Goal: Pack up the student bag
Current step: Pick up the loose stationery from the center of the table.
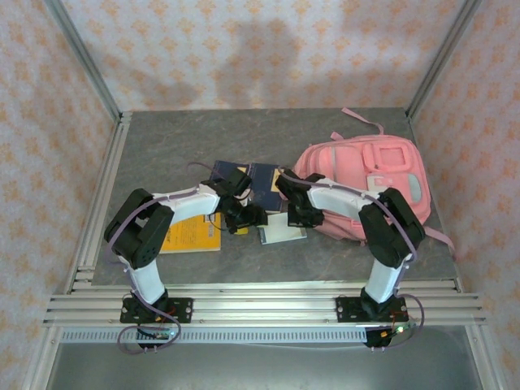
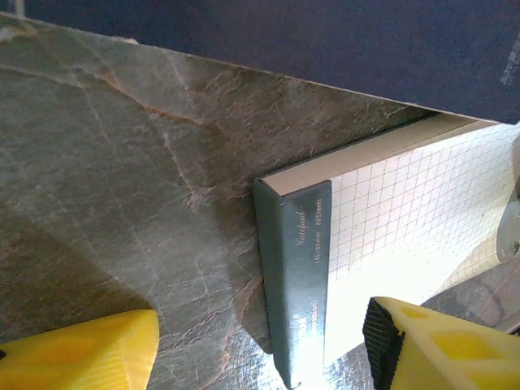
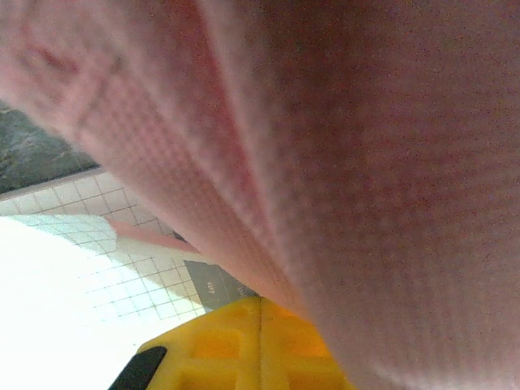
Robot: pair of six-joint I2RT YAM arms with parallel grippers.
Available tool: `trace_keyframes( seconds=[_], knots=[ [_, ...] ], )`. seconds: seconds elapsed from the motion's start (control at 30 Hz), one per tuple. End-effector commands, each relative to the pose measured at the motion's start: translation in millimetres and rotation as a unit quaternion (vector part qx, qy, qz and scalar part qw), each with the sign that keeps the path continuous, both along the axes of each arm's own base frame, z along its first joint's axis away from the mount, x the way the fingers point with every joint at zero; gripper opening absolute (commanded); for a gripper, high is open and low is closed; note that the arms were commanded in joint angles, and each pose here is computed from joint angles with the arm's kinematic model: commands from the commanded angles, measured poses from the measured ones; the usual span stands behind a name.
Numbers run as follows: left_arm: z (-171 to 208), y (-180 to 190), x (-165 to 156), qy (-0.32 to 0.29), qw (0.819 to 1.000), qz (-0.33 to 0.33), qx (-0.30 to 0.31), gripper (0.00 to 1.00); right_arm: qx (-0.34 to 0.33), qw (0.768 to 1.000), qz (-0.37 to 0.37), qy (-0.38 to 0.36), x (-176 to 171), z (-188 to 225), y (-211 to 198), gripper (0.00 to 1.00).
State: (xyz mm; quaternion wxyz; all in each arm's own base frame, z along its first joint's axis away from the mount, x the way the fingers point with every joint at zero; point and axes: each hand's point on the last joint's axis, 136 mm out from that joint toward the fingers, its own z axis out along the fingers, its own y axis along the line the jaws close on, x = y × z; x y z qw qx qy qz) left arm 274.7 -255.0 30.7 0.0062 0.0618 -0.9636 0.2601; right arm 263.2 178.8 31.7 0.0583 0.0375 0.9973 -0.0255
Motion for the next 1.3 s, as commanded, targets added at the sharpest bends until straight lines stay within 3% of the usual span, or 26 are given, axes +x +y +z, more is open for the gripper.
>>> trace_keyframes(
  seconds=[0.0, 0.3, 0.6, 0.77, 1.27],
  knots=[
    [-21, 12, -5, 0.02, 1.0, 0.006, 0.017, 0.69, 0.02, 1.0, -0.013, -0.018, 1, 12, 1, 0.0],
    [-27, 14, -6, 0.033, 0.999, 0.004, 0.013, 0.68, -0.03, 0.999, -0.005, 0.021, -20, -11, -21, 0.0],
    [-26, 1, -5, 0.043, 0.999, -0.002, -0.019, 0.68, 0.06, 0.995, 0.0, 0.077, -34, -36, 13, 0.0],
    [-16, -16, 3, 0.034, 0.997, 0.001, -0.068, 0.68, 0.1, 0.991, 0.005, 0.085, -34, -37, 29, 0.0],
    [51, -41, 8, -0.033, 0.977, -0.018, -0.208, 0.64, 0.108, 0.99, 0.017, 0.091, -35, -32, 34, 0.0]
  ],
)
